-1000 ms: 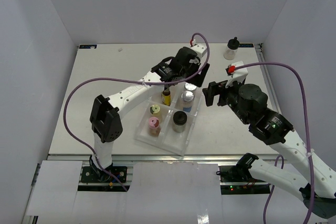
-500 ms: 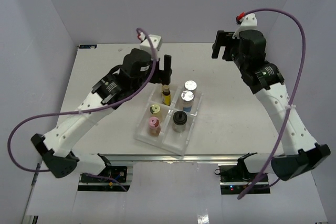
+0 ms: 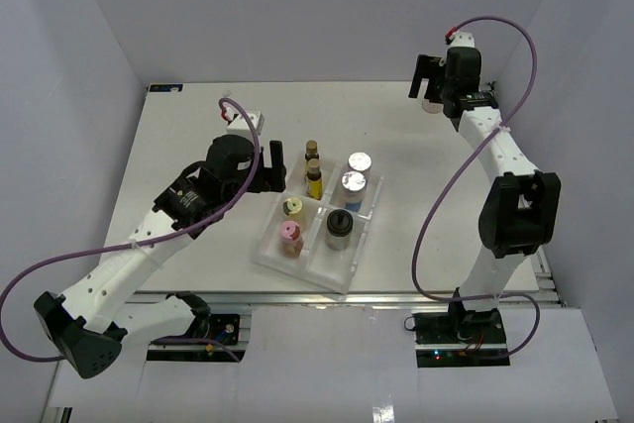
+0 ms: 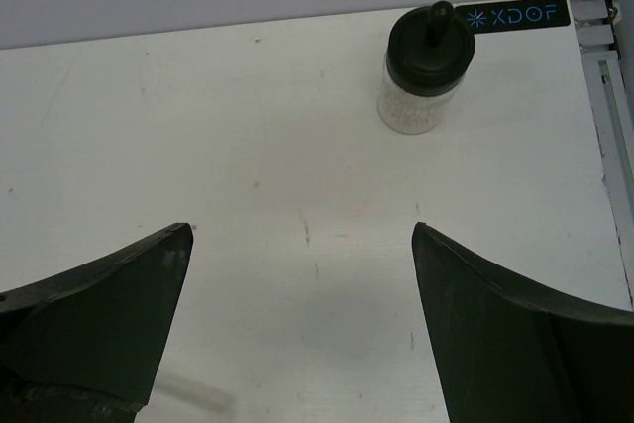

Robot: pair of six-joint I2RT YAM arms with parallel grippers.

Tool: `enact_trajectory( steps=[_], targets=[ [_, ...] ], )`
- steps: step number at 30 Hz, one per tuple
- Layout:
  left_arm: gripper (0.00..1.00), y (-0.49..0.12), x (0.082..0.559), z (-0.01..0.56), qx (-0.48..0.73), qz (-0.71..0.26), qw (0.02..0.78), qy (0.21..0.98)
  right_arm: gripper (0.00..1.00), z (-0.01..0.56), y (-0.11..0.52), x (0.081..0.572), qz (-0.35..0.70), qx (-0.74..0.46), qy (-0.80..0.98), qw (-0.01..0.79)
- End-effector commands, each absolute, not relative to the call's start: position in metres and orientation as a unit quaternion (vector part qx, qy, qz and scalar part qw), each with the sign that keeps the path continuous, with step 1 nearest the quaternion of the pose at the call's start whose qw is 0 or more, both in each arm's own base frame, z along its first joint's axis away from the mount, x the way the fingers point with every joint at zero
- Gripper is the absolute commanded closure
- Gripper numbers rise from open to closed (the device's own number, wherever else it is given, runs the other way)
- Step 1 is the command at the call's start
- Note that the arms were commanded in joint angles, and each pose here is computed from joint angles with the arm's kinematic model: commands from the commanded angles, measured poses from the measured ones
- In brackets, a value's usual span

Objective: Organize the condiment bottles

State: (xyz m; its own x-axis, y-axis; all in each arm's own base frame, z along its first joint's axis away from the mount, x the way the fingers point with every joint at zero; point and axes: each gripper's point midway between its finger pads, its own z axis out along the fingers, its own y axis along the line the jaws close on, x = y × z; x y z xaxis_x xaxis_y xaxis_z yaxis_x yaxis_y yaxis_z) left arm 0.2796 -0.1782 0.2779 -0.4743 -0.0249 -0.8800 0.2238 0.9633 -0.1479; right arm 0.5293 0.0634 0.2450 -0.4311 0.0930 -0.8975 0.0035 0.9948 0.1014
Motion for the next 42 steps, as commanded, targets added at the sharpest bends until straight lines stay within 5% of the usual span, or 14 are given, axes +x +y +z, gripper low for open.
enact_trajectory(
  steps=[1, 18, 42],
  targets=[
    [0.02, -0.164, 0.285, 0.257, 0.048, -0.156, 0.485, 0.859, 0.02, 0.261, 0.046, 0.579, 0.019, 0.016, 0.797, 0.603],
    [0.02, -0.154, 0.293, 0.227, 0.058, -0.151, 0.468, 0.869, 0.02, 0.17, 0.0, 0.669, -0.032, -0.011, 0.778, 0.627],
    [0.02, -0.147, 0.301, 0.228, 0.057, -0.142, 0.476, 0.866, 0.09, 0.149, -0.01, 0.717, -0.065, -0.025, 0.753, 0.654]
  ],
)
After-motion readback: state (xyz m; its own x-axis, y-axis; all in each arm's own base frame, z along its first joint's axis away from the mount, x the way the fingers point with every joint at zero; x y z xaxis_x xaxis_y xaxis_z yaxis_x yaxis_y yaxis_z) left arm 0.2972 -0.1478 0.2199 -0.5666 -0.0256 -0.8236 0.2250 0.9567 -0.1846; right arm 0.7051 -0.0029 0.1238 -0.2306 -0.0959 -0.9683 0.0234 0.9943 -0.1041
